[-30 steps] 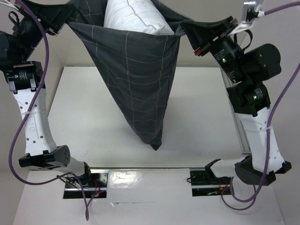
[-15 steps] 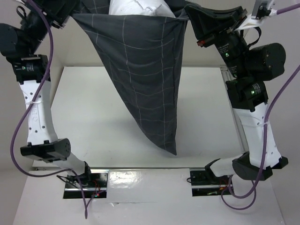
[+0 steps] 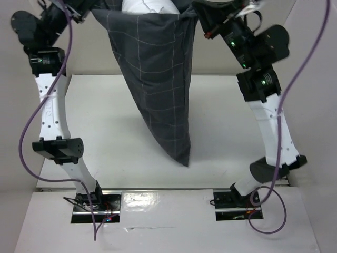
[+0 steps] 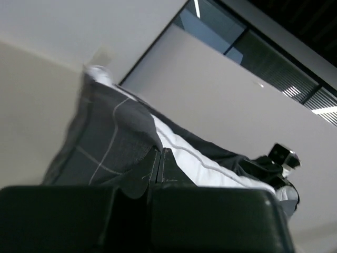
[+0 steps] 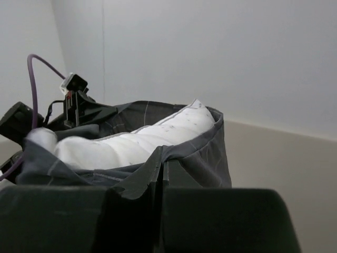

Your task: Put the pillow into the pillowcase

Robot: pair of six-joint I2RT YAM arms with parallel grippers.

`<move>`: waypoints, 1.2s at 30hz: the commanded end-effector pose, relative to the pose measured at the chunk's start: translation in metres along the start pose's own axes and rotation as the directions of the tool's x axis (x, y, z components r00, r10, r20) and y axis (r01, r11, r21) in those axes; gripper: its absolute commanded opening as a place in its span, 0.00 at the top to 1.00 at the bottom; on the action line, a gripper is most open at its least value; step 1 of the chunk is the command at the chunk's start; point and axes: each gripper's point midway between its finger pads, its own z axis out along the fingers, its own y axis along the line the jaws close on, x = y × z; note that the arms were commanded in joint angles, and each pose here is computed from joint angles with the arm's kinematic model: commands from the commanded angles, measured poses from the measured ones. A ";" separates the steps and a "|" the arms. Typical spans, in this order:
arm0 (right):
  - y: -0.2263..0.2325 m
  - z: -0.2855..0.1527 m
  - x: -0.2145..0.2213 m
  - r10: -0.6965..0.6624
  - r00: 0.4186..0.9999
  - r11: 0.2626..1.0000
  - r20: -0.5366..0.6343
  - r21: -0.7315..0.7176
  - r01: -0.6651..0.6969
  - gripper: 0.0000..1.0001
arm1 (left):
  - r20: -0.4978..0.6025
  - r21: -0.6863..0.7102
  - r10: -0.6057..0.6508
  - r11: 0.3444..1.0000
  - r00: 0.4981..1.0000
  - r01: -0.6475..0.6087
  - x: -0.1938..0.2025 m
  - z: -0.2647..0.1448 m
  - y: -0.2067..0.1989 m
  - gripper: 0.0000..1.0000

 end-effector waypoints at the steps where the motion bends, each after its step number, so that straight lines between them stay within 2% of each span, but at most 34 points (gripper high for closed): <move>1: 0.064 -0.070 -0.172 -0.123 0.884 0.983 0.451 -0.067 0.171 1.00 | 0.187 0.253 0.247 0.923 0.951 -0.289 -0.020 -0.044 -0.168 1.00; 2: 0.059 -0.067 -0.157 -0.115 0.908 0.987 0.403 -0.061 0.152 1.00 | 0.167 0.192 0.225 0.947 0.960 -0.256 -0.018 -0.042 -0.141 1.00; 5: 0.037 -0.048 -0.093 -0.063 0.969 0.996 0.237 -0.039 0.074 1.00 | 0.109 0.132 0.191 0.970 0.976 -0.204 0.007 -0.045 -0.110 1.00; 6: 0.023 -0.042 -0.048 -0.023 0.991 1.000 0.133 -0.017 0.025 1.00 | 0.096 0.130 0.179 0.973 0.979 -0.191 0.015 -0.045 -0.101 1.00; 10: -0.005 -0.039 0.069 0.089 0.992 0.996 -0.088 0.027 -0.087 1.00 | 0.015 0.053 0.091 0.994 0.996 -0.092 0.056 -0.049 -0.048 1.00; 11: -0.005 -0.039 0.070 0.090 0.992 0.996 -0.088 0.028 -0.088 1.00 | 0.009 0.039 0.080 0.996 0.997 -0.080 0.057 -0.049 -0.044 1.00; 12: -0.019 -0.035 0.087 0.097 0.987 0.994 -0.128 0.056 -0.090 1.00 | 0.000 0.035 0.066 0.997 0.998 -0.066 0.059 -0.043 -0.036 1.00; 13: -0.018 -0.027 0.063 0.078 0.993 0.996 -0.085 0.048 -0.074 1.00 | -0.008 0.043 0.071 0.997 0.997 -0.070 0.058 -0.039 -0.034 1.00; 15: -0.028 -0.015 0.044 0.041 0.998 0.998 -0.053 0.048 -0.038 1.00 | -0.034 0.085 0.067 0.994 0.997 -0.064 0.050 -0.025 -0.041 1.00; 16: -0.010 -0.011 -0.010 0.003 0.999 1.000 0.048 0.000 -0.003 1.00 | -0.040 0.109 0.071 0.992 0.997 -0.066 0.046 -0.021 -0.048 1.00; 17: -0.007 -0.011 -0.035 -0.031 0.995 0.999 0.099 -0.006 0.031 1.00 | -0.043 0.136 0.080 0.988 0.996 -0.073 0.042 -0.018 -0.058 1.00; 18: 0.000 -0.012 -0.057 -0.057 0.987 0.998 0.149 -0.019 0.061 1.00 | -0.002 0.194 0.134 0.972 0.991 -0.131 0.029 -0.017 -0.094 1.00; 19: 0.011 -0.017 -0.086 -0.078 0.973 0.995 0.219 -0.036 0.088 1.00 | 0.012 0.200 0.140 0.970 0.990 -0.139 0.023 -0.015 -0.102 1.00; 20: 0.019 -0.023 -0.103 -0.090 0.961 0.993 0.263 -0.046 0.106 1.00 | 0.022 0.197 0.138 0.970 0.990 -0.139 0.018 -0.010 -0.099 1.00; 22: 0.033 -0.035 -0.131 -0.097 0.937 0.990 0.334 -0.065 0.126 1.00 | 0.046 0.240 0.163 0.956 0.986 -0.169 0.011 -0.014 -0.120 1.00; 24: 0.035 -0.037 -0.133 -0.099 0.935 0.990 0.340 -0.066 0.128 1.00 | 0.088 0.259 0.194 0.943 0.977 -0.210 0.007 -0.020 -0.141 1.00; 27: 0.018 -0.028 -0.091 -0.070 0.971 0.996 0.229 -0.043 0.082 1.00 | 0.095 0.211 0.205 0.952 0.974 -0.221 0.007 -0.024 -0.129 1.00; 28: 0.006 -0.024 -0.057 -0.049 0.987 0.998 0.156 -0.024 0.053 1.00 | 0.087 0.187 0.197 0.960 0.977 -0.210 0.014 -0.025 -0.119 1.00; 31: -0.019 -0.027 -0.007 -0.015 0.999 0.999 0.040 0.043 0.013 1.00 | 0.018 0.128 0.124 0.984 0.992 -0.125 0.035 -0.021 -0.078 1.00; 32: -0.028 -0.029 0.024 0.011 1.000 0.998 -0.029 0.066 -0.009 1.00 | 0.011 0.113 0.111 0.987 0.994 -0.111 0.037 -0.021 -0.069 1.00; 34: -0.041 -0.032 0.037 0.015 0.998 0.995 -0.066 0.097 -0.009 1.00 | -0.016 0.075 0.076 0.994 0.997 -0.075 0.044 -0.019 -0.047 1.00; 36: -0.043 -0.033 0.032 0.006 0.998 0.995 -0.057 0.101 -0.001 1.00 | -0.030 0.058 0.061 0.997 0.998 -0.059 0.049 -0.015 -0.036 1.00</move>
